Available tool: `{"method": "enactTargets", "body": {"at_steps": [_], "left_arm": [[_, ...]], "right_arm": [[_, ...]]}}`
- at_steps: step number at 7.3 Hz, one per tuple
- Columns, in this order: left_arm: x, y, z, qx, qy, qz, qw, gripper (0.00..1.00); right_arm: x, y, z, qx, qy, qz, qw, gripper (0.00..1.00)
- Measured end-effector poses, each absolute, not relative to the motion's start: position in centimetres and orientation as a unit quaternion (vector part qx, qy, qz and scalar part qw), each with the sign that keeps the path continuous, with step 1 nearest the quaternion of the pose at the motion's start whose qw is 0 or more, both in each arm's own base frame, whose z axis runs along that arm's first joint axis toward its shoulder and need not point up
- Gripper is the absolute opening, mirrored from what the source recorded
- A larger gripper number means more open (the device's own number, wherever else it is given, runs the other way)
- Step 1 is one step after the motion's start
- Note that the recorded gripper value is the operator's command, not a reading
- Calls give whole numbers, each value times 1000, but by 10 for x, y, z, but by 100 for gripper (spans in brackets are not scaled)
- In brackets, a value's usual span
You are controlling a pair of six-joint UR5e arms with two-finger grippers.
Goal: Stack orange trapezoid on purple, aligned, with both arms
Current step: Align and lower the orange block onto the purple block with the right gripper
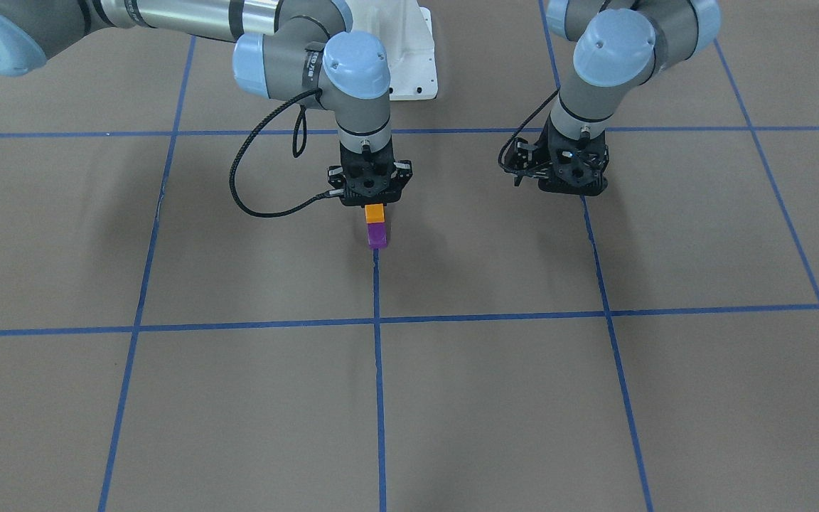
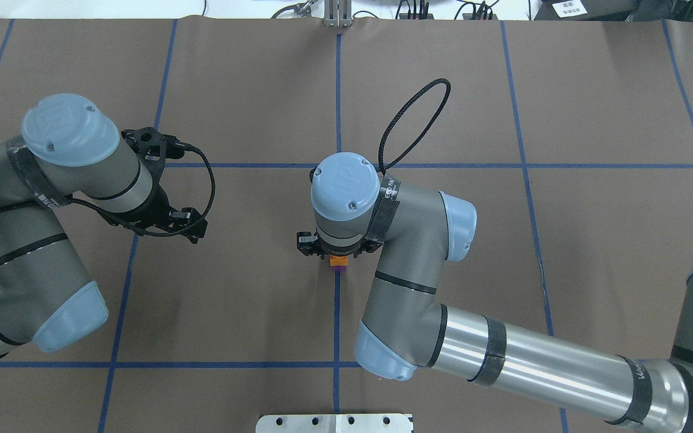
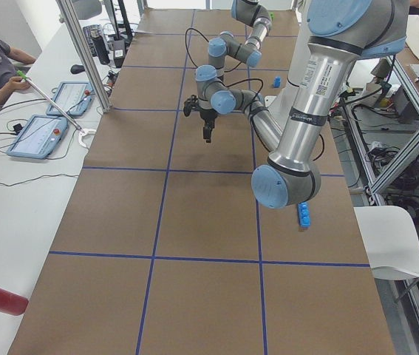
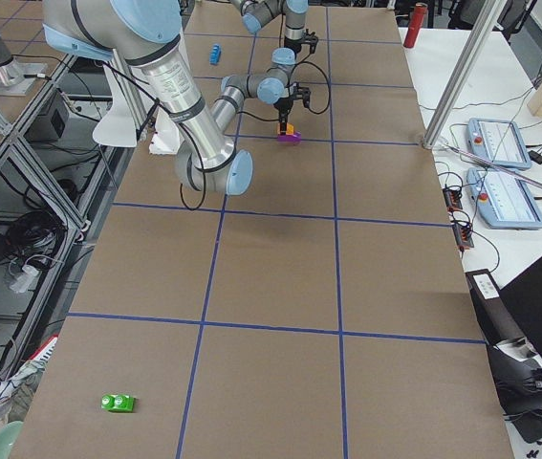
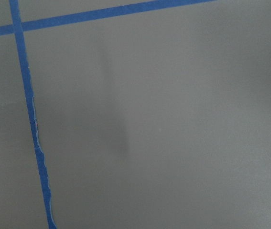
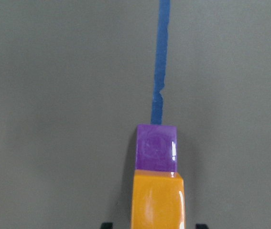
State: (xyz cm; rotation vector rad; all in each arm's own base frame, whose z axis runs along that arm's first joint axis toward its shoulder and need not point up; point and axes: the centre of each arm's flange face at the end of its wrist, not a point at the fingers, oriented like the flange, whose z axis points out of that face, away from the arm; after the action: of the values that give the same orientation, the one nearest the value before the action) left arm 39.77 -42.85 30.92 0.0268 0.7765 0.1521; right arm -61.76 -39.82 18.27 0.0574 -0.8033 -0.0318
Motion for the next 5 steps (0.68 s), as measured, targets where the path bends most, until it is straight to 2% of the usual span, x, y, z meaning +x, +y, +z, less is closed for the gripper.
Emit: {"method": "enactTargets", "body": {"at_steps": [5], "left_arm": [[392, -429, 304, 18, 382, 72, 921, 100]], "right_arm": [[-572, -414, 158, 18, -409, -5, 912, 100]]}}
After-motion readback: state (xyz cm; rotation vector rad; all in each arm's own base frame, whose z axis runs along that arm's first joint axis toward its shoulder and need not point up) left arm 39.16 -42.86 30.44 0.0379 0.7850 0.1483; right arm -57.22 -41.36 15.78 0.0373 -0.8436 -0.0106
